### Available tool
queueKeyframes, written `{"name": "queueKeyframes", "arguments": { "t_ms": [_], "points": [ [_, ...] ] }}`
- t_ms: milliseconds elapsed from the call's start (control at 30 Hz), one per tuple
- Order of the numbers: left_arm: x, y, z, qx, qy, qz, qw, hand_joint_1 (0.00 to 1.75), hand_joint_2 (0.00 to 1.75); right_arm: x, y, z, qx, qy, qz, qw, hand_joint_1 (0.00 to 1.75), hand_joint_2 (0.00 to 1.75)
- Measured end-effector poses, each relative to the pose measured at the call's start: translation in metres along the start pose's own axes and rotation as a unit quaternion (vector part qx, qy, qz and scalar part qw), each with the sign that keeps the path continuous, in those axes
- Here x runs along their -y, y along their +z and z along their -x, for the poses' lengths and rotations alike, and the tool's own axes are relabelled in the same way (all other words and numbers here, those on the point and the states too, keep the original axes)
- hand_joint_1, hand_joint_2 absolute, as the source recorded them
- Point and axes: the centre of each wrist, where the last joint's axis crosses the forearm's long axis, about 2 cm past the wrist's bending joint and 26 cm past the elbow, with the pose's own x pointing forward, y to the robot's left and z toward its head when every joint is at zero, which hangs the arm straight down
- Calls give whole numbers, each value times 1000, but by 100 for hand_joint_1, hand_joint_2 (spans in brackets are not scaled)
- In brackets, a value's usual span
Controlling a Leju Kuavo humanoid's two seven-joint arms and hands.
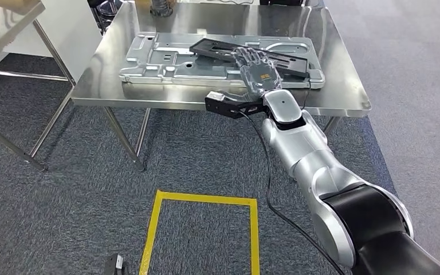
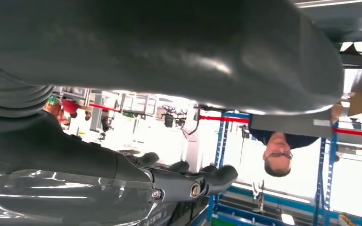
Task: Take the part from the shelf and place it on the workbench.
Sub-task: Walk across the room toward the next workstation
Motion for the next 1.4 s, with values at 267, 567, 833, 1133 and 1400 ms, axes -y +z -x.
{"name": "queueKeyframes", "arguments": {
  "t_ms": [267,567,833,1133,1400],
  "points": [
    [-1,1,2,-1,4,-1,1000,0,0,0,0,0,2,-1,-1,1000,0,0],
    [0,1,4,-2,5,0,1000,0,0,5,-3,-1,3,-2,7,1000,0,0],
    [-2,1,4,-2,5,-1,1000,0,0,3,-2,-5,6,-7,3,1000,0,0],
    [-2,1,3,0,6,1,1000,0,0,3,-2,-6,5,-11,3,1000,0,0],
    [-2,1,4,0,6,2,1000,0,0,-5,3,-8,3,-16,-7,1000,0,0]
  ]
}}
